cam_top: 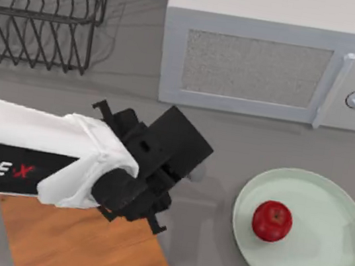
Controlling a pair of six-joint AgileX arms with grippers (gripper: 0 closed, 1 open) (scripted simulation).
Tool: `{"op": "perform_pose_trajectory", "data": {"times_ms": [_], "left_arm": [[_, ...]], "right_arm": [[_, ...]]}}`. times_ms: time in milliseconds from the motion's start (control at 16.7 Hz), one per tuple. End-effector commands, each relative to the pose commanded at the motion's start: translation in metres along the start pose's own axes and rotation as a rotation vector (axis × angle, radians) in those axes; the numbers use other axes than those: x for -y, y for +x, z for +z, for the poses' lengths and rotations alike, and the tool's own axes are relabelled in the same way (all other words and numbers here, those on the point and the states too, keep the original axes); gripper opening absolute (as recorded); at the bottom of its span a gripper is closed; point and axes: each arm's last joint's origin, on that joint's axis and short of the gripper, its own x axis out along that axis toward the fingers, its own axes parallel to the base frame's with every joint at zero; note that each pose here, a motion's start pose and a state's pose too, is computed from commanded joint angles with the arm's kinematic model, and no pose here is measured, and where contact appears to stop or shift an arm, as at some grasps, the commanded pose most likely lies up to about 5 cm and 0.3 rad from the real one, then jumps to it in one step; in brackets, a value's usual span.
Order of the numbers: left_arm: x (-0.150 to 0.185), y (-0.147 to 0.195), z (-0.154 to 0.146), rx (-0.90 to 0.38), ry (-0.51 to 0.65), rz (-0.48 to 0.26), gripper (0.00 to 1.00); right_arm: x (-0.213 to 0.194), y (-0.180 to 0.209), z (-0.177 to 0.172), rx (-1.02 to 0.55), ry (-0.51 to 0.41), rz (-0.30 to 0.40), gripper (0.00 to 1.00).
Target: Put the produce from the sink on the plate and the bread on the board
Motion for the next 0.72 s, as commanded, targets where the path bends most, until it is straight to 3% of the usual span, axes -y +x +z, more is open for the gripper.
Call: {"op": "perform_pose_trajectory", "data": {"times_ms": [420, 720], "left_arm": [[0.069, -0.027, -0.022, 0.133, -0.253, 0.195, 0.0], [0.103, -0.041, -0.048, 0.267, -0.449, 0.274, 0.0]], "right_arm": [[0.0, 0.0, 0.0, 0.0, 0.0, 0.0, 1.0], [0.0, 0.0, 0.0, 0.0, 0.0, 0.0, 1.0]]}}
